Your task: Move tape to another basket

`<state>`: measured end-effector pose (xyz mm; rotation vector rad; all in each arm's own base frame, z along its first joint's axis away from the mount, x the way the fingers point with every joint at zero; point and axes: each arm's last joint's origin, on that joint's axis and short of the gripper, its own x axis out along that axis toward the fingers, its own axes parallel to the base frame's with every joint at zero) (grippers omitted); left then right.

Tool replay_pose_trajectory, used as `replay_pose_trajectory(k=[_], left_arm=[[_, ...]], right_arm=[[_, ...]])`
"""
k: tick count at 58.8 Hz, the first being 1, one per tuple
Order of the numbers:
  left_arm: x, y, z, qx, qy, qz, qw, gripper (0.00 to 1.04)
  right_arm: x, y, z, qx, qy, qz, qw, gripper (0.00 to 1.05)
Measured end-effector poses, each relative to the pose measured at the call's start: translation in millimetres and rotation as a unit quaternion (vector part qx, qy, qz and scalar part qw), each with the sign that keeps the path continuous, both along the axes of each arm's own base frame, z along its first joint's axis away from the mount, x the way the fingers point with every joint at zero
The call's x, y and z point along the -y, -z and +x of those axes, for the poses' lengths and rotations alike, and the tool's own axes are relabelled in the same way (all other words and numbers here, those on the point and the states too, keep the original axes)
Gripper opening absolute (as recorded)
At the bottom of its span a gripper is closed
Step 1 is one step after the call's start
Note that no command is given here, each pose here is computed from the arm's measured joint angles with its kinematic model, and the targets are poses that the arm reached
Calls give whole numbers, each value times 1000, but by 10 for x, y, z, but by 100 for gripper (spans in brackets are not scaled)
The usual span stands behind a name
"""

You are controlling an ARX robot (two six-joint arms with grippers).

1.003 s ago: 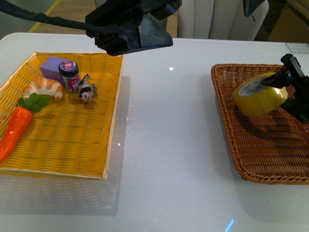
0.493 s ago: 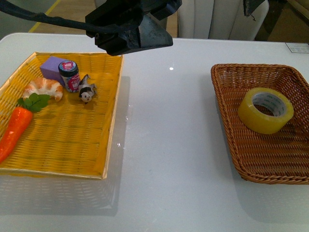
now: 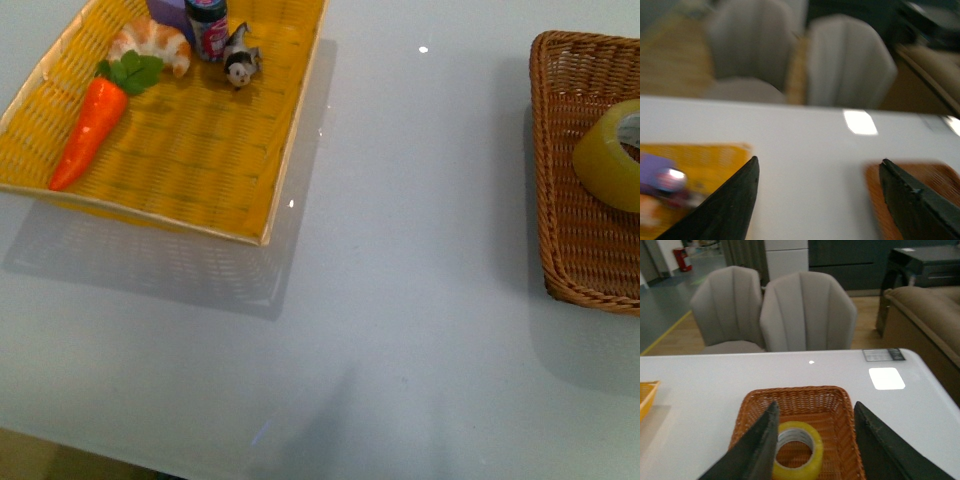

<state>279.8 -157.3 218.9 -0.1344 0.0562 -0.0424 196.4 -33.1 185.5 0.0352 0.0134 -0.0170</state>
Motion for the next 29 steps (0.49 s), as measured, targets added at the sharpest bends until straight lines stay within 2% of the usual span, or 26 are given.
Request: replay_pose_trajectory(k=[6, 11, 13, 17, 24, 29], left_arm=[[-362, 49, -282, 39, -19, 24, 999, 46], [-595, 180, -465, 28, -13, 48, 998, 30], [-743, 255, -562, 21, -19, 56, 998, 19], [-902, 299, -694, 23, -17, 59, 998, 3], [-1073, 339, -858, 26, -14, 61, 998, 2], [-1176, 381, -958, 23, -17, 62, 998, 2]], right_arm=[[-68, 45, -113, -1, -2, -5, 1000, 26], [-136, 60, -208, 3, -11, -12, 1000, 8], [-155, 74, -253, 2, -7, -15, 1000, 2], [-184, 110, -331, -1, -5, -14, 1000, 2], [-248, 156, -421, 2, 7, -15, 1000, 2], [-316, 219, -477, 1, -7, -15, 1000, 2]])
